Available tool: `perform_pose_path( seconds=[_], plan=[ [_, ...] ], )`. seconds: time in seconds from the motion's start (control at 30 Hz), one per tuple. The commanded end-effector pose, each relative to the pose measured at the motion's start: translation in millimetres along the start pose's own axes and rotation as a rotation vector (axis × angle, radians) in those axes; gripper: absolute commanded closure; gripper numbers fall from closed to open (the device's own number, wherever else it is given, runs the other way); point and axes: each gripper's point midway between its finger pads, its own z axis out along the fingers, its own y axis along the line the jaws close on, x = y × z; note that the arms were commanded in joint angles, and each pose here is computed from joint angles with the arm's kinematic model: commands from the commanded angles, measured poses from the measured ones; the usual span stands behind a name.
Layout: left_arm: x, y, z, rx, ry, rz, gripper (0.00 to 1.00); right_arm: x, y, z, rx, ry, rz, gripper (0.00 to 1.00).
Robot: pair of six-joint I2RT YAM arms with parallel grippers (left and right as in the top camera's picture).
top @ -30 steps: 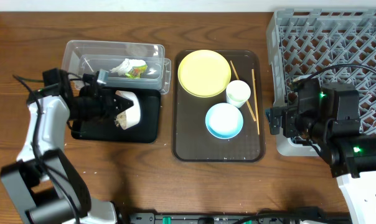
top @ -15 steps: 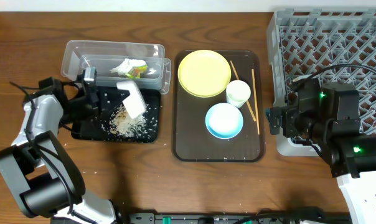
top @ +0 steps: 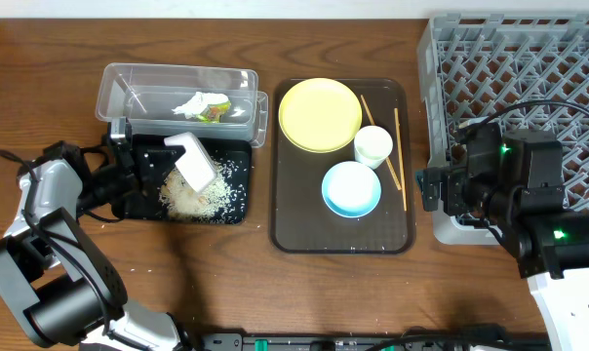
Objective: Sort waste into correct bins and load items into the dishwasher rack
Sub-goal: 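Tip the pink bowl over the black tray to dump the rice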
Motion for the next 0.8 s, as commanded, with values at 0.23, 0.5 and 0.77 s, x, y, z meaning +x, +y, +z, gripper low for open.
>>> perform_pose_path(
  seconds=[0.23, 0.5, 0.77],
  plan=[
    [-5.6, -3.1, -6.8, 0.030, -0.029, -0.056, 0.94, -5.8, 5.2, -4.4, -0.015, -0.018, -0.001, 0.01],
    [-5.8, -4.4, -6.8, 0.029, -0.029, -0.067, 0.94, -6.0, 5.2, -4.4, -0.015, -0.020, -0.001, 0.01],
    [0.6, -11.4, -0.4, 0.026, -0.006, -0.061, 0.94, -6.0, 5.2, -4.4, -0.015, -0.019, -0.001, 0.01]
  ],
)
